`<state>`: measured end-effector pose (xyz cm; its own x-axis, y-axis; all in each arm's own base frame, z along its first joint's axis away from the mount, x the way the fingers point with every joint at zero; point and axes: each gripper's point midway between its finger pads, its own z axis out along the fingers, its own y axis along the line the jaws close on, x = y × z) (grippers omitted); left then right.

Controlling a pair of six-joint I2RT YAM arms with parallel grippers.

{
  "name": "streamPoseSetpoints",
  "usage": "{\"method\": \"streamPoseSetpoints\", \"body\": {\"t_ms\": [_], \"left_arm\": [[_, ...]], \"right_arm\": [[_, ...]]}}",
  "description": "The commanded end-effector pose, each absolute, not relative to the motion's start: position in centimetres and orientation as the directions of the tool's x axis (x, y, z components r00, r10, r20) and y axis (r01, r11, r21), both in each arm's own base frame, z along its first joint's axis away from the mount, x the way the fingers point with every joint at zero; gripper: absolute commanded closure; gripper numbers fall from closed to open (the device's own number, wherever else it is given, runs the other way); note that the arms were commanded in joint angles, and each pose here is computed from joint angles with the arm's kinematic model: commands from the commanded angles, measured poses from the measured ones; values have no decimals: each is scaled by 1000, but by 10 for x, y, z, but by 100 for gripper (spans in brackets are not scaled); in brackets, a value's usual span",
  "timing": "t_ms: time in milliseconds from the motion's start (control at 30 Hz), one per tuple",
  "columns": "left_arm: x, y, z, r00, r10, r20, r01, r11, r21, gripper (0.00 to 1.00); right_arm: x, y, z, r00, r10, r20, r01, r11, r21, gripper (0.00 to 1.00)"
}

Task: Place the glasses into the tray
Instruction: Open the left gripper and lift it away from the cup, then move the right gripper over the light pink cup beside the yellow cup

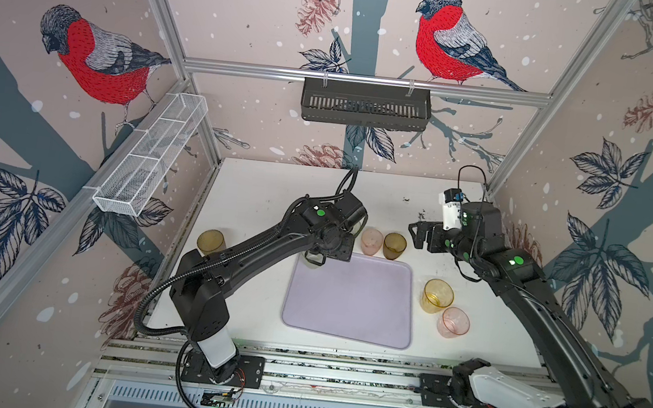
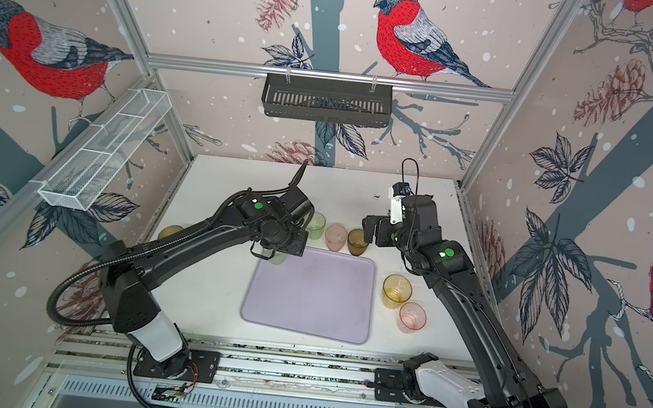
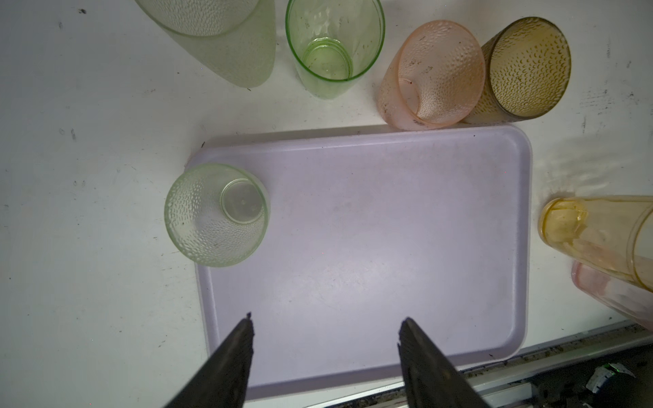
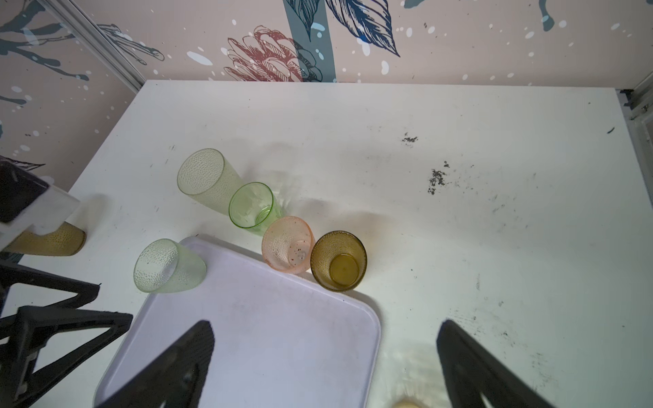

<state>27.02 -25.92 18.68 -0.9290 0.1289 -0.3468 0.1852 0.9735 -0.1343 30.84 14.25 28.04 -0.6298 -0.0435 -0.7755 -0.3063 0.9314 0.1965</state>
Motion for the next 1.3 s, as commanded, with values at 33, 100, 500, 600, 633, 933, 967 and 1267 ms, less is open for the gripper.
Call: {"method": "streamPoseSetpoints", "body": {"t_ms": [33,100,500,600,633,933,967,1267], "left_arm": [[262,-263,195,-930,78,-360,165,962,-218,28],[259,-264,195,-927,75,-367,174,954,-245,26],[235,-270,207,-899,157,-409,315,880,-355,15],[227,-268,209,-888,200,-415,361,860,-359,15],[224,-267,209,-884,214,-416,376,854,-360,15],[203,-268,206,-836,281,-471,493,761,-421,6],[203,-267,207,-831,285,-478,502,753,-424,5],[203,-268,213,-820,287,-495,528,711,-464,3]], "right_arm": [[302,134,276,-669,-30,-743,-260,945,196,0],[300,131,274,-683,-27,-730,-240,952,190,0],[275,106,243,-808,50,-587,-65,983,173,0],[264,104,236,-832,113,-544,-7,977,212,0],[261,103,234,-838,133,-528,14,975,223,0],[230,87,215,-861,270,-430,175,953,247,0],[225,86,213,-862,281,-422,187,950,250,0],[197,73,181,-886,303,-351,245,949,200,2]]}}
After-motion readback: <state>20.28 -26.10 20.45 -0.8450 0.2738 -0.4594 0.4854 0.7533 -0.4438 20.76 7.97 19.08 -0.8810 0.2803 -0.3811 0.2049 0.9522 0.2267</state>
